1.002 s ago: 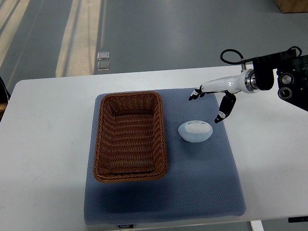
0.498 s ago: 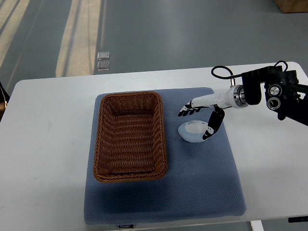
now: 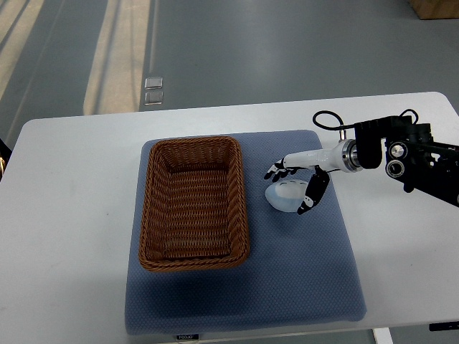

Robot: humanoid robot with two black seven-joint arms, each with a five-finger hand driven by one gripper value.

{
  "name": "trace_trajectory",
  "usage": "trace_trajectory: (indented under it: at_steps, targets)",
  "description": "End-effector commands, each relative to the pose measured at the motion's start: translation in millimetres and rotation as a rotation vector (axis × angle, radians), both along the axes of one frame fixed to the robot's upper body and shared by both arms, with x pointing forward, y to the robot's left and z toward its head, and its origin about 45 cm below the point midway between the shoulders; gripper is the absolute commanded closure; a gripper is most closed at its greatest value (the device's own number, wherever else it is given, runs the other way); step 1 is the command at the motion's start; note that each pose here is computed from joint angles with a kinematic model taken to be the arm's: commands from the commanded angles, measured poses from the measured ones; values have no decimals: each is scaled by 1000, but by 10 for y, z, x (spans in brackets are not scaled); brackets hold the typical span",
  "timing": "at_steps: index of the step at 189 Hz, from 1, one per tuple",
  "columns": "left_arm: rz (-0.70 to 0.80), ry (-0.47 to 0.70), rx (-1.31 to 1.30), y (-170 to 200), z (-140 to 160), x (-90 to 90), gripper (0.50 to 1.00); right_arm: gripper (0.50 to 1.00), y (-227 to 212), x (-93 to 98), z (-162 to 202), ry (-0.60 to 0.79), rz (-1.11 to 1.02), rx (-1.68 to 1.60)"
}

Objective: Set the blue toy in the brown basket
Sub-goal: 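Close the right hand fingers around the white egg-shaped toy, then lift the toy and carry it over the brown wicker basket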

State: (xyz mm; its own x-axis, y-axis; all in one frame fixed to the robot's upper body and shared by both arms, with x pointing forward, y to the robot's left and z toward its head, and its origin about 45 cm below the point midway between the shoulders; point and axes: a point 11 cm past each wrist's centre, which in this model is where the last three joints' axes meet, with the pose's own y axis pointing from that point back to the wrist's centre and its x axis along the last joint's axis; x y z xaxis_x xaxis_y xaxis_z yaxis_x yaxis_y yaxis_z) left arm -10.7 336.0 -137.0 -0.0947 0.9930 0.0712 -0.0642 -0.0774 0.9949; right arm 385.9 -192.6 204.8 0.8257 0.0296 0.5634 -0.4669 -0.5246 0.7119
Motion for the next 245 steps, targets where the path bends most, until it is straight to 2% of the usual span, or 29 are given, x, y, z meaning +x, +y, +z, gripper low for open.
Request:
trace_trajectory:
  at_steps: [1,28,45,62,83,121,174,203,245]
  targets:
    - [0,0,0,0,0,0,500,681,9,-24,-39,9,3,-1]
    - [-1,0,0,0,0,-1,500,726,46,-38,-65,13,9,1]
    - [-1,0,0,0,0,-1,500,803,45,-41,-68,14,14,-3]
    - [-1,0,0,0,0,-1,500,920,43,-45,-69,14,25,-14]
    - [0,0,0,0,0,0,500,997,48,-37,-49,13,31,-18]
    - [0,0,0,0,0,0,500,1000,23,1,19,1,28,-15]
    - [0,0,0,0,0,0,500,1000,114,273,564,-120,49,14]
    - [-1,0,0,0,0,-1,500,1000,454,357,934,-180,90,98]
    - [0,0,0,0,0,0,500,1000,995,335,979,-176,126,238]
